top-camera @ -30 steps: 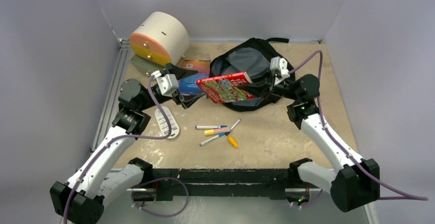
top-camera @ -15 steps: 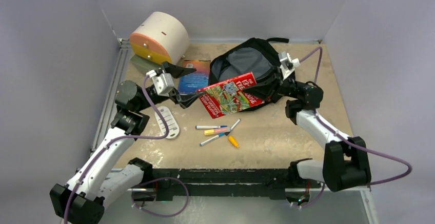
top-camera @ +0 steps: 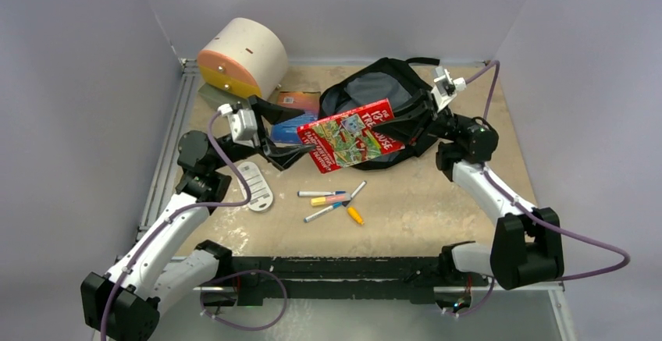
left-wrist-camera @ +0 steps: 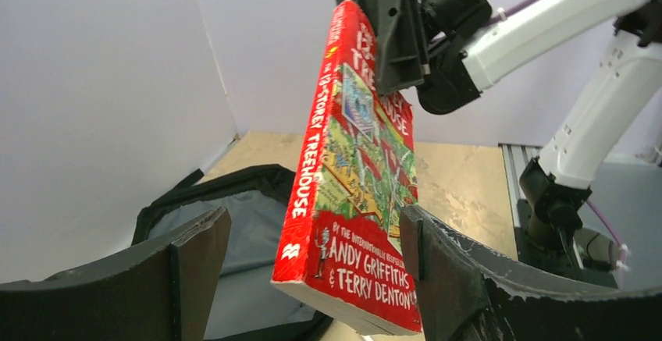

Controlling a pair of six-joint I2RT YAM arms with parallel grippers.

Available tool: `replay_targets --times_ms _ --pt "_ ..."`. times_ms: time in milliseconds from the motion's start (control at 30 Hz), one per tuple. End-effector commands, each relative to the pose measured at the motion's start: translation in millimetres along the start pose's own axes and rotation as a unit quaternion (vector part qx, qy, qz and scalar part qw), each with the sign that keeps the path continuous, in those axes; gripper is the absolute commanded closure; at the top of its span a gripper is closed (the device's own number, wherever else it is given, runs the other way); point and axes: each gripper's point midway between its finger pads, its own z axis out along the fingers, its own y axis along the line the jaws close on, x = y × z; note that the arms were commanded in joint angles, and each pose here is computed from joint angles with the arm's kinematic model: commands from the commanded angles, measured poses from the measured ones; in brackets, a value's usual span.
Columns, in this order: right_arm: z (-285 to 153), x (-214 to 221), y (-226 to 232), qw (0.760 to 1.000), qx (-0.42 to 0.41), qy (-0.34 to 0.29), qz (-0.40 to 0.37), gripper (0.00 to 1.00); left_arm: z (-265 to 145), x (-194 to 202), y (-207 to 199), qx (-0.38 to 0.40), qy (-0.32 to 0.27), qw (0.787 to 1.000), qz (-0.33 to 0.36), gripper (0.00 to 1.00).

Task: Pack the student bag
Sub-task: Pick up the book from the center of the board.

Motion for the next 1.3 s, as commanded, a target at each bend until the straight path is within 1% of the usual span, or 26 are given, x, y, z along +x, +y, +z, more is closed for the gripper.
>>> replay_targets --times_ms 0,100,233,300,467,667,733,800,833,900,933,967,1000,1067,1100,1133,1167,1200,1233,1267 --pt "0.9 -51.7 90.8 0.935 -0.127 -0.093 -0.318 1.0 2.5 -22.3 14.5 -0.044 -0.051 0.998 -0.013 0.21" --pt "2.0 -60.8 95.7 0.929 -0.131 -0.11 -0.328 1.0 5.7 -21.9 7.4 -0.017 -0.058 0.998 -0.03 0.2" --pt "4.1 -73.9 100.2 0.922 -0.137 -0.13 -0.337 1.0 9.6 -14.7 -9.2 0.042 -0.063 0.995 -0.068 0.2" --pt "5.1 -78.4 101.8 0.92 -0.139 -0.138 -0.338 1.0 11.7 -11.3 -12.0 0.059 -0.066 0.992 -0.09 0.21" --pt "7.6 -79.5 103.8 0.918 -0.146 -0.142 -0.341 1.0 21.0 -18.3 -5.5 0.063 -0.098 0.986 -0.121 0.3" --pt "11.0 -74.9 102.2 0.917 -0.151 -0.146 -0.338 1.0 44.4 -31.1 -12.5 0.089 -0.128 0.979 -0.133 0.35" --pt "11.3 -73.4 100.9 0.918 -0.151 -0.146 -0.336 1.0 50.7 -33.4 -15.9 0.096 -0.132 0.977 -0.137 0.39" --pt "11.1 -72.5 100.1 0.918 -0.149 -0.146 -0.337 1.0 54.3 -34.1 -18.7 0.099 -0.137 0.976 -0.14 0.45" --pt "10.8 -71.9 100.1 0.918 -0.149 -0.146 -0.338 1.0 55.2 -34.2 -19.8 0.1 -0.137 0.975 -0.141 0.52" --pt "10.6 -70.2 98.5 0.919 -0.147 -0.145 -0.337 1.0 56.2 -32.3 -20.1 0.099 -0.135 0.975 -0.149 0.67" --pt "10.4 -69.4 97.9 0.919 -0.146 -0.144 -0.337 1.0 56.0 -31.0 -19.7 0.096 -0.134 0.974 -0.154 0.79" --pt "10.2 -68.5 97.0 0.919 -0.144 -0.144 -0.337 1.0 56.1 -29.6 -18.9 0.093 -0.131 0.974 -0.16 0.88" --pt "10.0 -67.2 96.0 0.919 -0.143 -0.143 -0.337 1.0 56.3 -29.1 -17.5 0.087 -0.129 0.974 -0.165 0.99" --pt "9.8 -62.1 91.1 0.922 -0.137 -0.133 -0.336 1.0 55.5 -28.0 -16.3 0.08 -0.126 0.974 -0.17 1.0" --pt "9.7 -58.8 88.3 0.925 -0.134 -0.125 -0.334 0.9 54.5 -27.3 -16.5 0.077 -0.125 0.975 -0.165 1.0" --pt "8.9 -55.3 86.9 0.926 -0.133 -0.119 -0.333 0.75 52.9 -25.6 -16.5 0.074 -0.125 0.977 -0.157 1.0" --pt "7.4 -51.5 84.7 0.927 -0.129 -0.113 -0.334 0.57 51.3 -25.4 -14.8 0.065 -0.126 0.979 -0.149 1.0" --pt "6.3 -47.8 80.1 0.929 -0.12 -0.106 -0.333 0.44 49.7 -24.4 -10.4 0.049 -0.122 0.98 -0.151 1.0" --pt "5.5 -44.4 73.5 0.933 -0.107 -0.098 -0.328 0.29 49.2 -21.8 -2.3 0.025 -0.116 0.98 -0.157 1.0" --pt "6.1 -42.2 64.9 0.938 -0.091 -0.088 -0.322 0.18 48.0 -17.3 6.3 0.001 -0.106 0.981 -0.161 1.0"
